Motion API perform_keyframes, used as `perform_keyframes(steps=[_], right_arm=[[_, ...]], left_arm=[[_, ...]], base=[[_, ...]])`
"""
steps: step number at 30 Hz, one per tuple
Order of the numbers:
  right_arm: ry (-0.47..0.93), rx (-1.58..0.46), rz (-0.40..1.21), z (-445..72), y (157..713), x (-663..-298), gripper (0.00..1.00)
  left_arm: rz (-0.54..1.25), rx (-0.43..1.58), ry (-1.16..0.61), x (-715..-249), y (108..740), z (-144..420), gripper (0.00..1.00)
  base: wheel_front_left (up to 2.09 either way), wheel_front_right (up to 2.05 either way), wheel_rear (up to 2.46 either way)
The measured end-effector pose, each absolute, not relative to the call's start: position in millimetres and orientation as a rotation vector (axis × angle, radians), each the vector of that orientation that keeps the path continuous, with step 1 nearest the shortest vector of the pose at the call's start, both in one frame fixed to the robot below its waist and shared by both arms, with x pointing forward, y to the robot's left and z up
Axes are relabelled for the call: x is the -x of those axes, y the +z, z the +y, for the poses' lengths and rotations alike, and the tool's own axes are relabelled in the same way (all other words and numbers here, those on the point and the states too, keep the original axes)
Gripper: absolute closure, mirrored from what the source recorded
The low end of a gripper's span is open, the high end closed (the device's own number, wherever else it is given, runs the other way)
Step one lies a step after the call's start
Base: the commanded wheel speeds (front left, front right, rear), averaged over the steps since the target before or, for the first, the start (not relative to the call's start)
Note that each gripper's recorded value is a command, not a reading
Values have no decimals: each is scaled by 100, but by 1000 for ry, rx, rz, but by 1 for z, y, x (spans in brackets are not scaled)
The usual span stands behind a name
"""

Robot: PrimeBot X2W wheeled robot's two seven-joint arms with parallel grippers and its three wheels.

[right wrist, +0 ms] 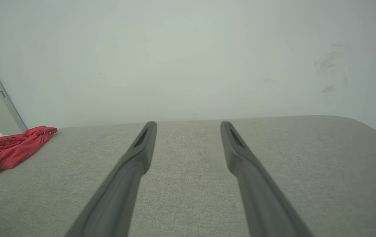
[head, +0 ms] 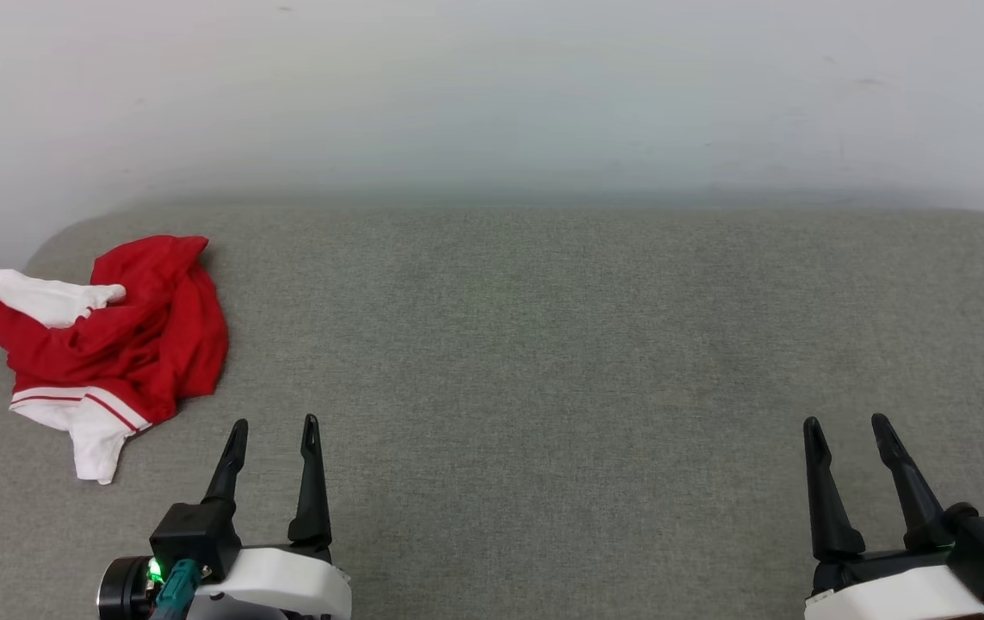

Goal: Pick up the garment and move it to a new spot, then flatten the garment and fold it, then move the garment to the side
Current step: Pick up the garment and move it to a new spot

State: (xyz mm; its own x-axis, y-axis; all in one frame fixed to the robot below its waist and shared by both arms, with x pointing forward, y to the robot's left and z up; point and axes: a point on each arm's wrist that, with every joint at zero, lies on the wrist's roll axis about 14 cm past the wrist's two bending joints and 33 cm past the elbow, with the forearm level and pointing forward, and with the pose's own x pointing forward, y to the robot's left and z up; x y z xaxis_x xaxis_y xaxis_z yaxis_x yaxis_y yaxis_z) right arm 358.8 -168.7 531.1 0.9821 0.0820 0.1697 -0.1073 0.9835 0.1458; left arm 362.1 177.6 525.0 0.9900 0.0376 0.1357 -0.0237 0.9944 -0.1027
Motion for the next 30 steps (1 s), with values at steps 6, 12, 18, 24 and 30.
perform_keyframes(steps=[6, 12, 18, 24, 30], right_arm=[[138, -154, -158, -155, 530, -364, 0], [201, -142, -150, -135, 529, -371, 0], [277, -133, -145, -109, 528, -380, 0], [362, -121, -145, -80, 529, -387, 0], [446, -122, -144, -52, 529, -391, 0]], left_arm=[[-137, 96, 72, -356, 524, 191, 0], [-134, 92, 136, -346, 522, 210, 0], [-129, 89, 220, -331, 520, 235, 0], [-123, 86, 312, -313, 517, 261, 0], [-120, 85, 395, -293, 515, 282, 0]], base=[[0, 0, 0], [0, 0, 0], [0, 0, 0], [0, 0, 0], [0, 0, 0]])
